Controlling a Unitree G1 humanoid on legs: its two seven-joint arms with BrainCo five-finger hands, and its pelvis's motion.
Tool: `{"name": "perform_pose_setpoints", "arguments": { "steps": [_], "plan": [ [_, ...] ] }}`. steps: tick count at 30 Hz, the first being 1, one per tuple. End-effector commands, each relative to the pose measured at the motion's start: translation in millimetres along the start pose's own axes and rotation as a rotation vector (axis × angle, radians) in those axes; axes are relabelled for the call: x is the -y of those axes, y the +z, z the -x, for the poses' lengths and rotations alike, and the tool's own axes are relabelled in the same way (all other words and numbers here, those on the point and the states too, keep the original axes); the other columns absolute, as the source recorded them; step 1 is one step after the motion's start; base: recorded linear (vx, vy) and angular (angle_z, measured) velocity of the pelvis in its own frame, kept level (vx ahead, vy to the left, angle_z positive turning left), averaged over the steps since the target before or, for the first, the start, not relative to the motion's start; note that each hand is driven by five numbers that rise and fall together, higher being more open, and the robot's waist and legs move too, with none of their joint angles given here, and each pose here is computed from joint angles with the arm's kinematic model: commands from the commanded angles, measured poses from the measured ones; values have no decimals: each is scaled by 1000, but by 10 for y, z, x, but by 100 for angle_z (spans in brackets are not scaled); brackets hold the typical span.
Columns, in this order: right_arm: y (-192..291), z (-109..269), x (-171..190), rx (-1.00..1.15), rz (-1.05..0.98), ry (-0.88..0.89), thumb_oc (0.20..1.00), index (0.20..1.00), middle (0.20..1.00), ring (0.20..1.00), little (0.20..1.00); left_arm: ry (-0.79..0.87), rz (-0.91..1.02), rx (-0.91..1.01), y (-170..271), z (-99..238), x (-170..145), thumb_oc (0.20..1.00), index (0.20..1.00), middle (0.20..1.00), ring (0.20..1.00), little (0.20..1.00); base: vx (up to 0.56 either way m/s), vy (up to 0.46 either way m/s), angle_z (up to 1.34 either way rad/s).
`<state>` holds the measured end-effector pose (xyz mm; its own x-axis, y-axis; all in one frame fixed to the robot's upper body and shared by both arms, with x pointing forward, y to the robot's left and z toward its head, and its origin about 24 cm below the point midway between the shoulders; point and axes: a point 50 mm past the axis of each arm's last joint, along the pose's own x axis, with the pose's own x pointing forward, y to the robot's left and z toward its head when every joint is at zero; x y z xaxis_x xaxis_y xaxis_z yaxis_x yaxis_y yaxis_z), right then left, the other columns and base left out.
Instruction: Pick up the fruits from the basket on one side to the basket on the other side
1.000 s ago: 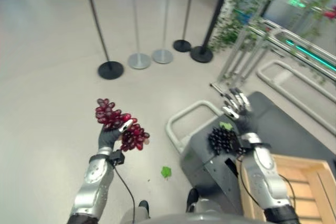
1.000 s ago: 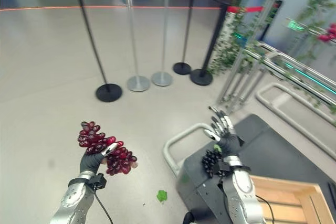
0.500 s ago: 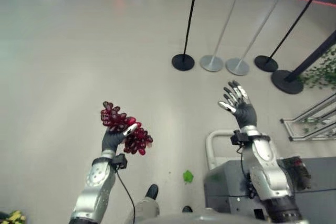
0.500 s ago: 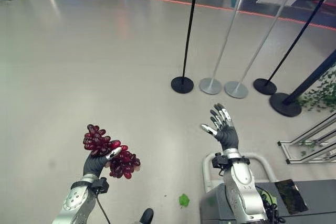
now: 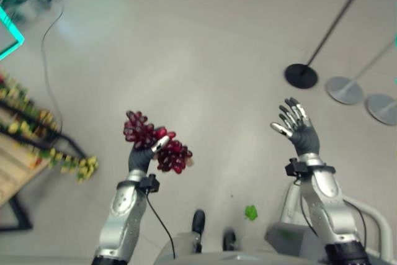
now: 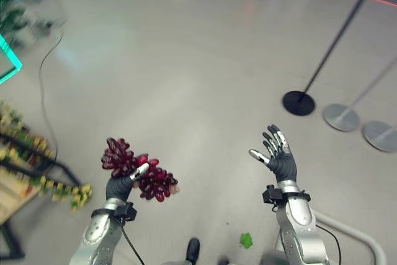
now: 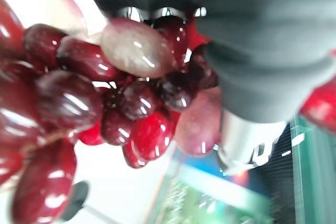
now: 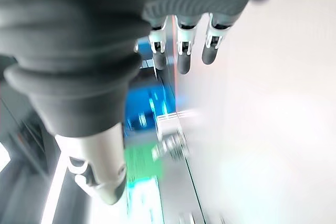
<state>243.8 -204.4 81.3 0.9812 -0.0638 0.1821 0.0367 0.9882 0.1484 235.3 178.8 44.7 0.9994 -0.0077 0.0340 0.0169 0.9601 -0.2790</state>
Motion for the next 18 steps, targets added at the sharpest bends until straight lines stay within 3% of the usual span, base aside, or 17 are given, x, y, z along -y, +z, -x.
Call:
{"name": "perform_pose_setpoints", "arguments": {
  "steps": [1,7,11,18],
  "plan": [
    [180,-21,-2,118,-7,-7,1000,1000,1000,1000,1000,3,-22,126,271,23,-119,200,200,200,200,200,-210,290,140],
    [89,12,-56,94,-44,-31,1000,1000,1000,1000,1000,11,-120,138,346,24,-173,200,200,200,200,200,-156,249,116],
    [87,-43,-178,93,-48,33,1000,1000,1000,1000,1000,41,-148,167,416,16,-237,200,200,200,200,200,-146,267,35],
    [42,-4,-108,61,-19,36,1000,1000,1000,1000,1000,11,-126,152,357,-2,-177,200,200,200,200,200,37,240,101]
  ]
}}
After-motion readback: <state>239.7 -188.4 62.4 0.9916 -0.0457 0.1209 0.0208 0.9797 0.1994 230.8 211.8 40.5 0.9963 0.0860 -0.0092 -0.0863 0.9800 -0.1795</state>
